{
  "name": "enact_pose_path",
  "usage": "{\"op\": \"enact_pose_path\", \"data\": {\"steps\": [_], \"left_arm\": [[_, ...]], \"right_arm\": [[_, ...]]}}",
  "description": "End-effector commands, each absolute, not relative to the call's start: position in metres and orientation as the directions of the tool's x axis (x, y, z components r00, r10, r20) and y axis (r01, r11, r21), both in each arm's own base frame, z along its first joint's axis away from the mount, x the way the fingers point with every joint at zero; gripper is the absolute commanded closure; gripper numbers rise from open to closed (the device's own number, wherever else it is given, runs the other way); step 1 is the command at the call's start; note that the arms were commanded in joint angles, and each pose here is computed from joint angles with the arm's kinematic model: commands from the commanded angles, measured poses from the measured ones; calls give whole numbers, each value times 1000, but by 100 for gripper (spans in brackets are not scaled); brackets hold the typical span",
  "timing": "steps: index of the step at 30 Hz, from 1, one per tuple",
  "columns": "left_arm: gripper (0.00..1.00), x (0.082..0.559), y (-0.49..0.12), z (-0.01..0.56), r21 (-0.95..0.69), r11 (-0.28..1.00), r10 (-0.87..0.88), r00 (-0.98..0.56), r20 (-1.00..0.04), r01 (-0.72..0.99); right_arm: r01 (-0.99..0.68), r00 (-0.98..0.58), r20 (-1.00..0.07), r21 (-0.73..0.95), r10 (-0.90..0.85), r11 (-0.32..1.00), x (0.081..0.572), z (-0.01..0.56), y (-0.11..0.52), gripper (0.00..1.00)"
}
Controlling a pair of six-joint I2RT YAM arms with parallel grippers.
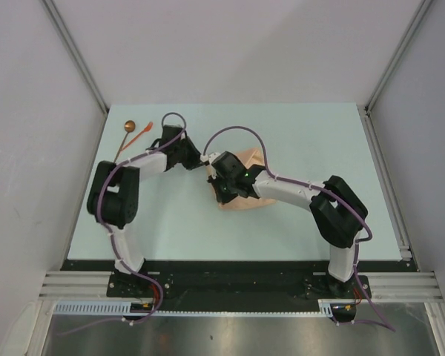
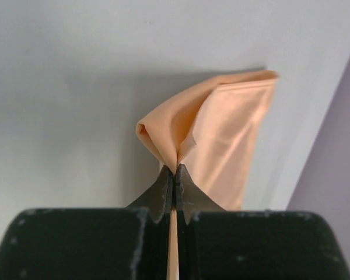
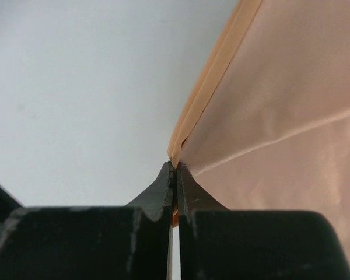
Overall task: Fold the napkin into a case and place the utensils inside
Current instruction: Turn over the upper triangle folded napkin at the center of the board.
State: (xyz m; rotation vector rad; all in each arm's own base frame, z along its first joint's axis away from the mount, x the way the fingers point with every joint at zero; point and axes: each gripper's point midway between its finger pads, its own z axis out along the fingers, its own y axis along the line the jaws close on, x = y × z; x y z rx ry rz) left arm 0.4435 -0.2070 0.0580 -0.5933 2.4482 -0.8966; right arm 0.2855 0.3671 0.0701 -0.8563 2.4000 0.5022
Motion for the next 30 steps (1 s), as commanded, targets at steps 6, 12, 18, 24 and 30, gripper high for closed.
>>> {"op": "enact_pose_path", "data": {"steps": [6,12,18,24,30], "left_arm": [[100,408,-86,210,-766,596,-753,-498,-429,-241],[100,350,2,292,-680,680,-732,-299,-612,-273],[100,321,29,340,-591,759,-644,-178,-744,-272],[100,362,11,279,-624,753,-657,-269,-704,-207],[100,420,-74,187,-660,737,-642,-458,-615,-146]], "right_arm": [[-791,-555,-742,329,-377,517,210,187,474,100],[-844,-535,-790,483,-300,234,142,256,550,100],[-761,-618,-748,646,-241,-52,86,296,579,100],[-643,-732,-630,765,-259,-45,93,241,557,100],[-549,-820,-513,831,-256,94,122,154,507,100]]}}
